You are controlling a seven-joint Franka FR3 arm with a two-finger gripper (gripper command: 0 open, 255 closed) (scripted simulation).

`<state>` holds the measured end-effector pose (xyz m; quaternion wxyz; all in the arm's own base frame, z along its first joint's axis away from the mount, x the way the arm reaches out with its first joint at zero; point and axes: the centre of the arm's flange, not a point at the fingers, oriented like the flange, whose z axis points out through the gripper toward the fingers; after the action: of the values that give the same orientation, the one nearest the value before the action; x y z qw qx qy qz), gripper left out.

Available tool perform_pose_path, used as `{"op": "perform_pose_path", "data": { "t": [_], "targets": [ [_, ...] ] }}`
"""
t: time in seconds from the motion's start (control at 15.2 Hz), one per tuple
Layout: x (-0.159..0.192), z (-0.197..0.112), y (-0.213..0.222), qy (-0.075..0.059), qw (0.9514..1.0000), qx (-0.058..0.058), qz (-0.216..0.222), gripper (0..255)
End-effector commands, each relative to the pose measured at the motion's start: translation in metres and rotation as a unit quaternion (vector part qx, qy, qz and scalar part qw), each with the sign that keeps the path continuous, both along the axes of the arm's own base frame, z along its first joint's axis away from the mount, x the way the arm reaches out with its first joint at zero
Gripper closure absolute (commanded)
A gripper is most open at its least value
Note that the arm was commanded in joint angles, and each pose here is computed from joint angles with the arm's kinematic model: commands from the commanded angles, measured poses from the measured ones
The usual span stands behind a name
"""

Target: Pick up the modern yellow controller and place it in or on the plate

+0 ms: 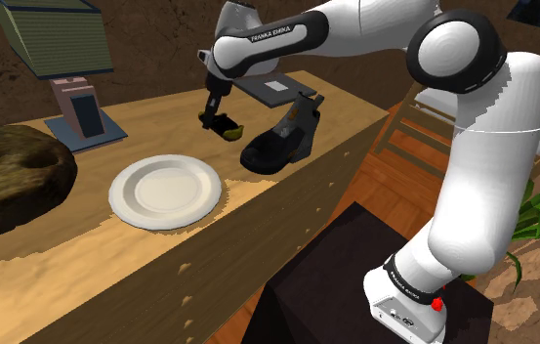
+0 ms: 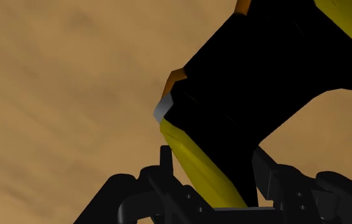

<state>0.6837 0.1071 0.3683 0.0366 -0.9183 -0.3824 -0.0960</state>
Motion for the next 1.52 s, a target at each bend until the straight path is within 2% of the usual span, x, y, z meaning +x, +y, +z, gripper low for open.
{"op": "perform_pose_path", "data": {
  "t": [0.0, 0.73, 1.45],
  "targets": [
    [0.0, 0.011, -0.001, 0.0, 1.0, 0.0, 0.0, 255],
    [0.0, 0.066, -0.001, 0.0, 1.0, 0.0, 0.0, 255],
    [-0.065, 0.064, 0.129, 0.0, 1.0, 0.0, 0.0, 255]
  ]
}}
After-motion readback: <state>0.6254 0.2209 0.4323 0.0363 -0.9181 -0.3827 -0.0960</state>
